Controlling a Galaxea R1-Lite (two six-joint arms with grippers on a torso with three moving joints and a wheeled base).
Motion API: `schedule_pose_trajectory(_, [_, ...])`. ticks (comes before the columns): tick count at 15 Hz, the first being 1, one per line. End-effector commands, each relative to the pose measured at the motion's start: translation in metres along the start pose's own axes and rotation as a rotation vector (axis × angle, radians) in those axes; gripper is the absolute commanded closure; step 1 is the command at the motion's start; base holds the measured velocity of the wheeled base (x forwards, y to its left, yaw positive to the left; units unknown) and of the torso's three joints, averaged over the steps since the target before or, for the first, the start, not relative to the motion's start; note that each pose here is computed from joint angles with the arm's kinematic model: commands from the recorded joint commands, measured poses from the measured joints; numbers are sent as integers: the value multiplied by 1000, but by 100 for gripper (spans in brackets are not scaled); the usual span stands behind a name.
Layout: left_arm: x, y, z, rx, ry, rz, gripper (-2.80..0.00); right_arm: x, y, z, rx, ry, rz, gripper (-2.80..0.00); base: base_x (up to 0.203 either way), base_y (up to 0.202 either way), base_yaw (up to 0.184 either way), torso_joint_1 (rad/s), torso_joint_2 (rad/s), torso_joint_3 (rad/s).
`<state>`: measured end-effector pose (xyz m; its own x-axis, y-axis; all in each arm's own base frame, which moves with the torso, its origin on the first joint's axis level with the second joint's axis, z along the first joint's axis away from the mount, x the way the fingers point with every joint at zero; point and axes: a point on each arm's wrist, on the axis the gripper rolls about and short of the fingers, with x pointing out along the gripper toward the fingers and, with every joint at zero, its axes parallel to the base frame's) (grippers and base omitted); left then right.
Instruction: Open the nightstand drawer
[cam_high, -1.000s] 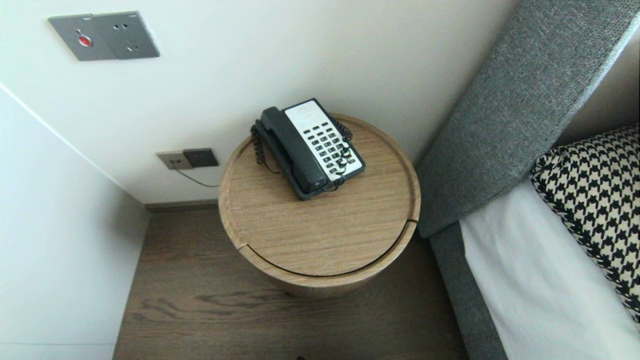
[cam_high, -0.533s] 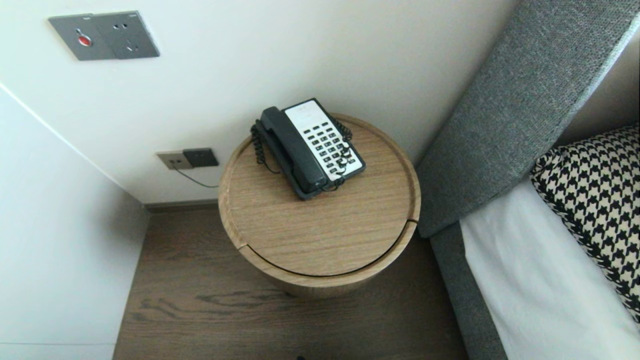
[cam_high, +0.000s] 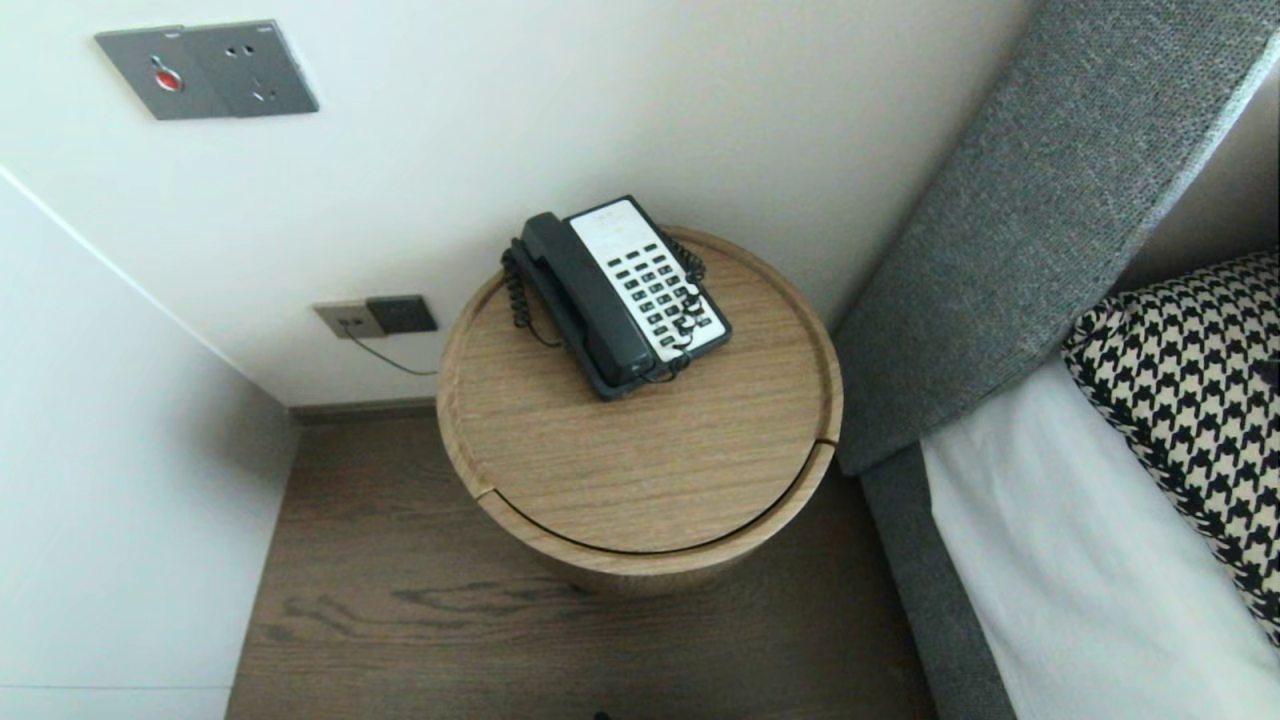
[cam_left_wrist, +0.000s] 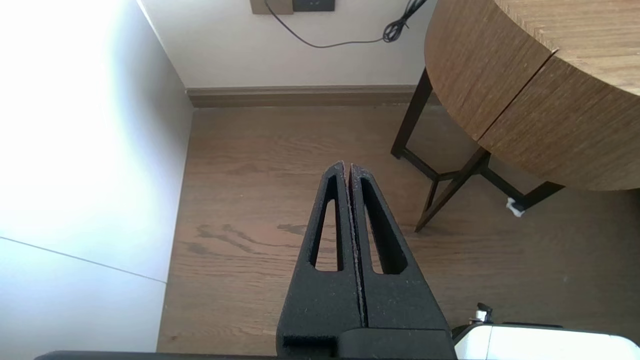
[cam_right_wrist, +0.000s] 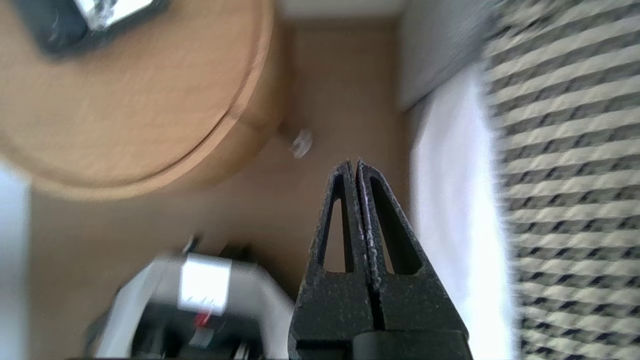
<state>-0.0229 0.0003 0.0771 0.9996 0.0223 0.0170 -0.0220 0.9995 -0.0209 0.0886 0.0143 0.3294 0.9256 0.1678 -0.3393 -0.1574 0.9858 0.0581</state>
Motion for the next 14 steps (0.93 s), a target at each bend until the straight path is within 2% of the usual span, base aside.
schedule_pose_trajectory(1, [0, 0, 0, -1, -1, 1, 0, 27, 7, -1, -14, 151, 61, 0, 0, 0, 0, 0, 0, 0])
schedule_pose_trajectory(6, [0, 0, 0, -1, -1, 1, 0, 68, 26, -12, -23, 355, 141, 0, 0, 0, 0, 0, 0, 0])
schedule_pose_trajectory(8, [0, 0, 0, -1, -1, 1, 0, 93, 36, -13, 9, 416, 151, 0, 0, 0, 0, 0, 0, 0])
schedule_pose_trajectory(10, [0, 0, 0, -1, -1, 1, 0, 109, 54, -10, 45, 424, 199, 0, 0, 0, 0, 0, 0, 0])
schedule_pose_trajectory(14, [0, 0, 0, -1, -1, 1, 0, 134, 92, -8, 11, 467, 287, 0, 0, 0, 0, 0, 0, 0])
